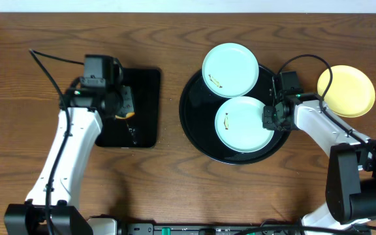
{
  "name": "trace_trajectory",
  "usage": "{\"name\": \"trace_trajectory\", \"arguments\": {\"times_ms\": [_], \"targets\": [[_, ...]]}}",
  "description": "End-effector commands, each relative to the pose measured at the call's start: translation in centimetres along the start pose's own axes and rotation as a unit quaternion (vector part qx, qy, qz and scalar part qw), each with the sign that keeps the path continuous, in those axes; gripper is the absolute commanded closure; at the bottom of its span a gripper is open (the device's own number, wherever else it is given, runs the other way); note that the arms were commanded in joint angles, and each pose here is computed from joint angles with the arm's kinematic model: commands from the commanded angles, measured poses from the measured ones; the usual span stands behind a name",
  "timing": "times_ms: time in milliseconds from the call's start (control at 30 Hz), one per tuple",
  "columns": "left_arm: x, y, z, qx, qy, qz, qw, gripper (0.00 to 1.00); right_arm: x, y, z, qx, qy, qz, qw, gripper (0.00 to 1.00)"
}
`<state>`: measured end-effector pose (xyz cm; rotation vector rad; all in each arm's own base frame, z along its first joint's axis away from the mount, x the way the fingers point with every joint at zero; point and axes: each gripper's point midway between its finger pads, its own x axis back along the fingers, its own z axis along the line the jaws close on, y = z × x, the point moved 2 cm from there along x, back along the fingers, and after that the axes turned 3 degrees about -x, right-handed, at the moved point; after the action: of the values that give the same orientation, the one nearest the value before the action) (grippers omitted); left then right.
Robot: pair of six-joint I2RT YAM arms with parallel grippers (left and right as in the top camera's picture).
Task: Clean dirty plates on tray and stack at the side
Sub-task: 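Carry the sponge with the left gripper over the pale green plate, then scrub the pale green plate with the sponge in the left gripper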
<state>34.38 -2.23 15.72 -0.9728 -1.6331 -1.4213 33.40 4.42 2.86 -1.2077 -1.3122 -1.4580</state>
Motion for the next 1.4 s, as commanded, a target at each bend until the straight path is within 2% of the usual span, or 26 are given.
{"name": "trace_trajectory", "arguments": {"times_ms": [0, 100, 167, 200, 233, 367, 467, 667, 800, 967, 1033, 1133, 1367], "targets": [[0.9, 1.3, -1.5, -0.022, -0.066, -0.002, 0.998, 0.93, 0.1, 0.1, 0.0, -0.001, 0.001, -0.009, 1.0, 0.69], [0.7, 0.9, -1.9, -0.027, -0.083, 0.01, 0.996, 0.93, -0.5, -0.2, 0.9, 0.004, 0.034, -0.013, 0.999, 0.73], [0.4, 0.8, -1.9, -0.028, -0.082, 0.015, 0.996, 0.93, -0.7, -0.3, 1.6, 0.015, 0.057, -0.015, 0.998, 0.84], [0.1, 0.8, -1.8, -0.027, -0.08, 0.017, 0.996, 0.92, -0.7, -0.3, 1.6, 0.015, 0.057, -0.015, 0.998, 0.97], [0.1, 0.9, -1.8, -0.027, -0.08, 0.016, 0.996, 0.93, -0.7, -0.3, 1.6, 0.015, 0.058, -0.015, 0.998, 0.99], [0.0, 0.8, -2.1, -0.028, -0.085, 0.018, 0.996, 0.93, -0.7, -0.4, 2.1, 0.022, 0.074, -0.011, 0.997, 0.99], [0.1, 0.6, -3.6, -0.036, -0.12, 0.021, 0.992, 0.93, -0.6, -0.4, 2.4, 0.029, 0.085, -0.011, 0.996, 0.99], [-0.2, 1.0, -4.7, -0.07, -0.107, 0.003, 0.992, 0.93, -0.6, -0.4, 2.4, 0.036, 0.085, -0.011, 0.996, 0.99], [-0.5, 1.0, -7.4, -0.092, -0.152, 0.0, 0.984, 0.92, -0.6, -0.3, 2.4, 0.044, 0.085, -0.014, 0.995, 0.99], [-2.2, 0.5, -13.1, -0.159, -0.19, -0.014, 0.969, 0.93, -0.6, -0.3, 2.4, 0.049, 0.085, -0.014, 0.995, 0.99], [-3.1, 0.5, -16.3, -0.161, -0.211, -0.028, 0.964, 0.93, -0.6, -0.3, 2.4, 0.049, 0.085, -0.014, 0.995, 0.99], [-4.2, -0.2, -19.4, -0.133, -0.237, 0.001, 0.962, 0.93, -0.6, -0.3, 2.5, 0.049, 0.085, -0.015, 0.995, 0.99], [-6.2, -1.1, -23.3, -0.18, -0.238, 0.086, 0.951, 0.93, -0.6, -0.2, 2.5, 0.049, 0.086, -0.018, 0.995, 0.99]]}}
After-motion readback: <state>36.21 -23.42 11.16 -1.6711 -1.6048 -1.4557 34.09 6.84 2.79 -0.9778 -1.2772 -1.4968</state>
